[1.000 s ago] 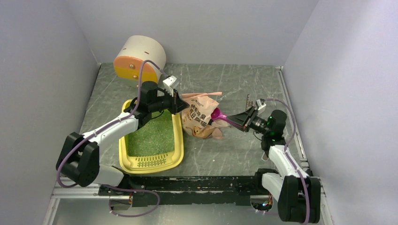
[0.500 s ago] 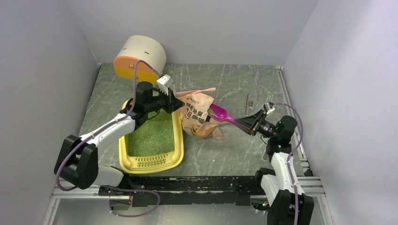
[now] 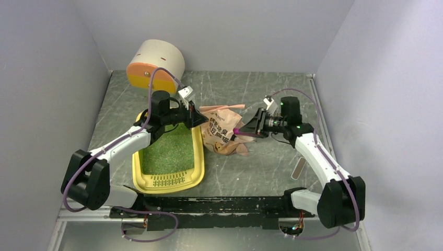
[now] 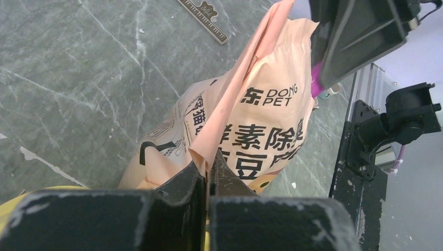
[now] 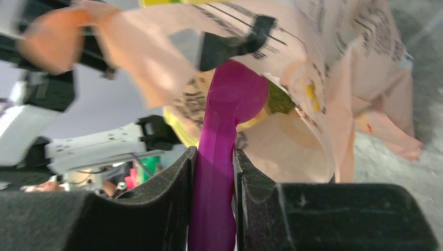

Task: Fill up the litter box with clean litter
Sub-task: 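Scoop the cat litter from the cat litter bag.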

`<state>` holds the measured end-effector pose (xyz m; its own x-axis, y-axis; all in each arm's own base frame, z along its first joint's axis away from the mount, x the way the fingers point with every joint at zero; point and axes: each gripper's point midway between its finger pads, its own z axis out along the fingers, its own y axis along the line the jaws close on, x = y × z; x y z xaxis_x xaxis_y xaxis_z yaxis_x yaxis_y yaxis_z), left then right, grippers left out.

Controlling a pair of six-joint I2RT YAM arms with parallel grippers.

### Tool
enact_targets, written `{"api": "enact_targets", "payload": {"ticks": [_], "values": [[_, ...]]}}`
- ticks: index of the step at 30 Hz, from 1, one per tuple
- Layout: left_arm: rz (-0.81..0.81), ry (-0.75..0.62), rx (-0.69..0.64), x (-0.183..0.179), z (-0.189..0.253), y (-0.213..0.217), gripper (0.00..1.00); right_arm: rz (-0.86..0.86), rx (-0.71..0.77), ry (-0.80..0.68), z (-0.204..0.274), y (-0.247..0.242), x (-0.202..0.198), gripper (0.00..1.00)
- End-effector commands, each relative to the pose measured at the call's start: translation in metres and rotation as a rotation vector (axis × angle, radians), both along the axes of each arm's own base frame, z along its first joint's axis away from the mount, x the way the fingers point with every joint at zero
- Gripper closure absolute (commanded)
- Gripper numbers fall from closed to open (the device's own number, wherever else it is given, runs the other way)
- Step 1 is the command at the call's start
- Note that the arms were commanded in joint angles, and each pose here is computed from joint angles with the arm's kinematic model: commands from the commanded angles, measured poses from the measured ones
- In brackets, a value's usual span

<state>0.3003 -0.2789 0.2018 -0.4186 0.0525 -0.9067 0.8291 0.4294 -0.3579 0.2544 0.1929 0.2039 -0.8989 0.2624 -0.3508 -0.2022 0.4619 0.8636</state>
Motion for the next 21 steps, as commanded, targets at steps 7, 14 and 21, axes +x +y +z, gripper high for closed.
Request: {"api": "enact_targets", "payload": {"ticks": [7, 14, 21], "values": [[-0.082, -0.106, 0.015, -0.008, 0.018, -0.003, 0.95, -0.06, -0.473, 0.152, -0.047, -0.013, -0.008, 1.0], [-0.069, -0.124, 0.022, -0.007, 0.017, -0.003, 0.95, -0.041, -0.665, 0.195, -0.077, -0.001, 0.005, 1.0], [-0.046, -0.108, 0.053, -0.005, 0.007, -0.002, 0.95, 0.089, -0.439, 0.19, -0.093, 0.06, 0.017, 1.0]]}}
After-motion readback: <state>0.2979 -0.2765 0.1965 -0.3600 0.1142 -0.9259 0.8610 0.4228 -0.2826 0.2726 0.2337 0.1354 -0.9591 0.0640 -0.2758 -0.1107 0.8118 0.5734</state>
